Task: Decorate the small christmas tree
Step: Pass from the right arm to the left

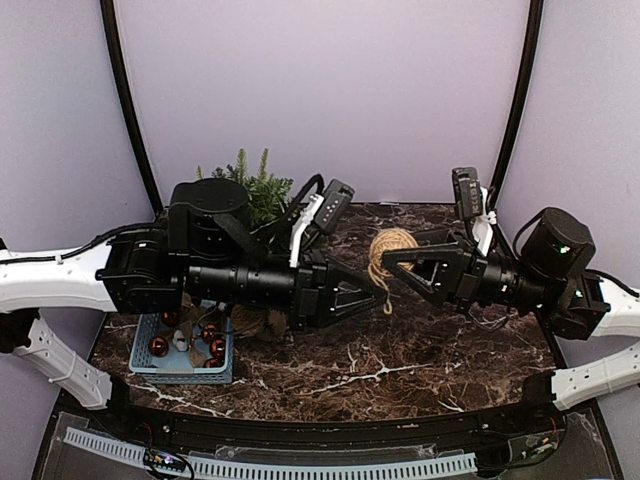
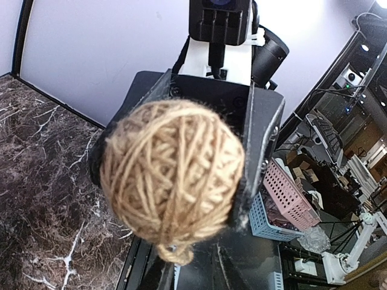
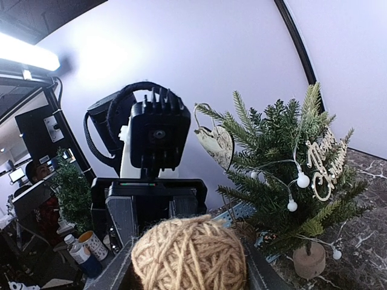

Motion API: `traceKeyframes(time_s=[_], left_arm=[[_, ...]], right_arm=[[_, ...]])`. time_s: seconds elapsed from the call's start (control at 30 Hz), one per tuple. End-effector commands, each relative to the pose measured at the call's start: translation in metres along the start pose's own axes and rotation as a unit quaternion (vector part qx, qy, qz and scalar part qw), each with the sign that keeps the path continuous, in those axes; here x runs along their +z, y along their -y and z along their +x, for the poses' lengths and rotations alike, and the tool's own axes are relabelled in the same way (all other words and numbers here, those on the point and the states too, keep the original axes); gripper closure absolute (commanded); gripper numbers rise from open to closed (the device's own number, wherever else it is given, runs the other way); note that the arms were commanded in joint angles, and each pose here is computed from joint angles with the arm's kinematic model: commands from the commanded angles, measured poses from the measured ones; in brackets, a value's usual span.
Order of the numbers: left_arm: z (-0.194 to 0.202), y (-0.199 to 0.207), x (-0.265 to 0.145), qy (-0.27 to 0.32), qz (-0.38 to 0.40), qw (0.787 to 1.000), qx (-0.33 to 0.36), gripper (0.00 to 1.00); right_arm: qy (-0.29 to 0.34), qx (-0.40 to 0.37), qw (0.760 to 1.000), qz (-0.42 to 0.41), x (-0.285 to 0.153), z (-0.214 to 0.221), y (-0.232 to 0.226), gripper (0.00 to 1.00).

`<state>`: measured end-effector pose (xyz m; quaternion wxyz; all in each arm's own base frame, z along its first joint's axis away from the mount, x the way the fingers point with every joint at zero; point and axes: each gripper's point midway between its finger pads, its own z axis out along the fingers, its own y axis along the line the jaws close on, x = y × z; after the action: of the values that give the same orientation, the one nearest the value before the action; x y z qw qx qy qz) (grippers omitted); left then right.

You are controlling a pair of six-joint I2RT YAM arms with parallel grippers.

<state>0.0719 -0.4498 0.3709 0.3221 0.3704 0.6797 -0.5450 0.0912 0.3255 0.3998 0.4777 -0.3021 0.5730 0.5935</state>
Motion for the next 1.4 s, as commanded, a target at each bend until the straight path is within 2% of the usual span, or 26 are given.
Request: traceKeyframes(time_s=[0.0, 0.2, 0.27, 0.33, 0.43, 0.63, 0.77, 1.13, 1.27, 1.37], left_arm=[[-0.013, 0.012, -0.009, 0.036, 0.023, 0.999, 0.014, 0.83], [-0.008, 0.007, -0.009, 0.035, 0.016, 0.999, 0.001, 0.98], [-0.007, 0.004, -0.009, 0.036, 0.011, 0.999, -0.002, 0.99], [-0.008, 0.003, -0.010, 0.041, 0.008, 0.999, -0.004, 0.98], [-0.008, 0.006, -0.010, 0.042, 0.017, 0.999, -0.003, 0.85], [-0.012, 0.016, -0.008, 0.051, 0.045, 0.998, 0.004, 0.75], [-0.013, 0.014, -0.008, 0.054, 0.041, 0.998, 0.004, 0.76], [-0.014, 0.007, -0.008, 0.063, 0.023, 0.998, -0.001, 0.95], [-0.015, 0.007, -0.007, 0.065, 0.024, 0.998, -0.002, 0.95], [-0.015, 0.007, -0.006, 0.067, 0.026, 0.997, -0.002, 0.90]], right_arm=[[0.042, 0.001, 0.999, -0.017, -0.004, -0.029, -0.012, 0.76], [0.043, 0.000, 0.999, -0.015, -0.004, -0.030, -0.012, 0.76], [0.042, 0.000, 0.999, -0.016, -0.004, -0.030, -0.012, 0.76], [0.040, 0.000, 0.999, -0.017, -0.004, -0.029, -0.012, 0.76], [0.040, 0.001, 0.999, -0.018, -0.004, -0.028, -0.012, 0.76], [0.041, 0.001, 0.999, -0.016, -0.005, -0.028, -0.012, 0.76], [0.041, 0.001, 0.999, -0.017, -0.006, -0.028, -0.012, 0.76], [0.042, 0.002, 0.999, -0.024, -0.006, -0.029, -0.015, 0.77], [0.040, 0.003, 0.999, -0.028, -0.005, -0.028, -0.016, 0.77], [0.040, 0.004, 0.999, -0.030, -0.005, -0.027, -0.016, 0.77]])
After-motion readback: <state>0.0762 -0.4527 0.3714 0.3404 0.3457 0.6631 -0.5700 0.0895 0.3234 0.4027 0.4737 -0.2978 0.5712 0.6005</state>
